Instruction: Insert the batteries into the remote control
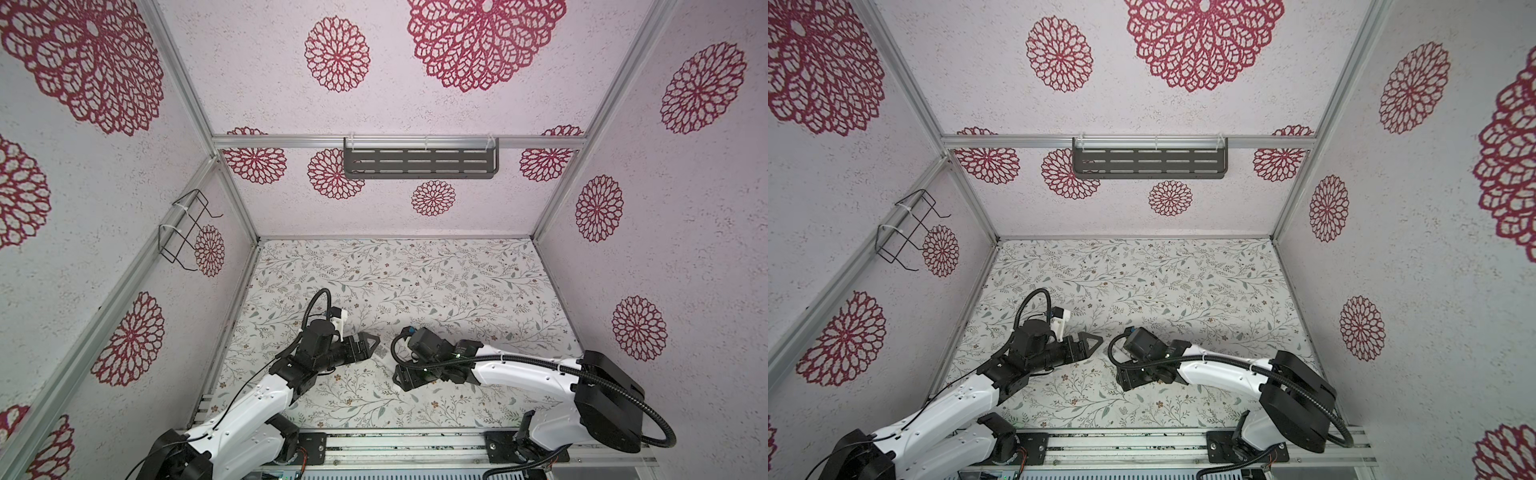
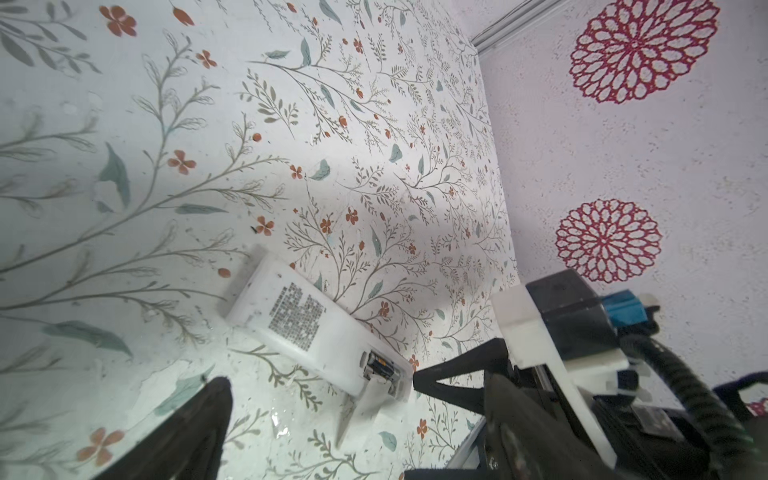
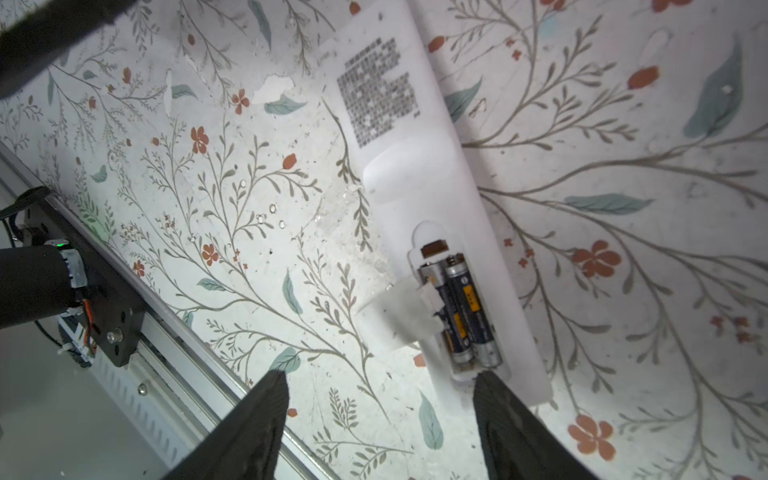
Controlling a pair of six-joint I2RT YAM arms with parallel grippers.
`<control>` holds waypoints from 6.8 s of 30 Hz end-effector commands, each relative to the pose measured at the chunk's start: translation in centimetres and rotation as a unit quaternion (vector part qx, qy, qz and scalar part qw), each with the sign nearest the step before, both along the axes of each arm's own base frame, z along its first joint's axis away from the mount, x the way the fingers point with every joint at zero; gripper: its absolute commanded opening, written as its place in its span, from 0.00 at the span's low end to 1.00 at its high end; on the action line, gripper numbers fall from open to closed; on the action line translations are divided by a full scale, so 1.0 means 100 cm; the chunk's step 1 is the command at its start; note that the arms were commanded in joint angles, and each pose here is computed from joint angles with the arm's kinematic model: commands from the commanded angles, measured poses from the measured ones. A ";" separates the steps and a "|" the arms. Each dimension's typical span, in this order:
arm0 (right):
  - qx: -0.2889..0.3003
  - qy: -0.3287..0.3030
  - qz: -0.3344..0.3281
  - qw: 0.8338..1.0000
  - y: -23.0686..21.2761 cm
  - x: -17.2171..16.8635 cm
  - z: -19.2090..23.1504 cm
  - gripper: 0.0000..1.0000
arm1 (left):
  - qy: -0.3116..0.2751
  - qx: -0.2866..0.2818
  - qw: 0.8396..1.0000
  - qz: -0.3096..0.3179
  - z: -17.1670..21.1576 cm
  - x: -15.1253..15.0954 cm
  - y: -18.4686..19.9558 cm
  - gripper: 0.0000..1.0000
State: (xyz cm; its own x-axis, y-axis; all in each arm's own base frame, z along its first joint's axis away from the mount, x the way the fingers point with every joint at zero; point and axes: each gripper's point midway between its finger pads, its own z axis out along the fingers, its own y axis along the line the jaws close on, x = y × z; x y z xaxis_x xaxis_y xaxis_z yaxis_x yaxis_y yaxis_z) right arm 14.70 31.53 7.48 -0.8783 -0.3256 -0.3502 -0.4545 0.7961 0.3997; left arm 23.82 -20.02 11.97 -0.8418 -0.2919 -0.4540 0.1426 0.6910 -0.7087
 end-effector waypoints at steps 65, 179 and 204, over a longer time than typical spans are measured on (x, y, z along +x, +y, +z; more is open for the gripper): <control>-0.214 -0.060 -0.178 0.958 -0.038 0.015 -0.049 0.65 | -0.023 0.033 0.999 -0.027 0.023 -0.013 0.014 0.97; -0.173 -0.046 -0.158 0.971 -0.031 0.017 -0.029 0.42 | -0.040 0.031 0.998 -0.026 0.030 -0.013 0.016 0.97; -0.200 -0.071 -0.147 0.966 -0.035 0.024 -0.022 0.28 | -0.041 0.024 0.998 -0.030 0.031 -0.013 0.014 0.97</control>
State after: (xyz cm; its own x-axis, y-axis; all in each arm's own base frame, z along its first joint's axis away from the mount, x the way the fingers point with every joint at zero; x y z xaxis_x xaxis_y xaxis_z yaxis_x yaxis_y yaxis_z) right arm 16.72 28.50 3.87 -0.9179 -0.1925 -0.3470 -0.2087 0.9779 0.0094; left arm 21.98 -18.46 14.02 -0.8354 -0.2081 -0.5087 0.2176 0.7247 -0.6538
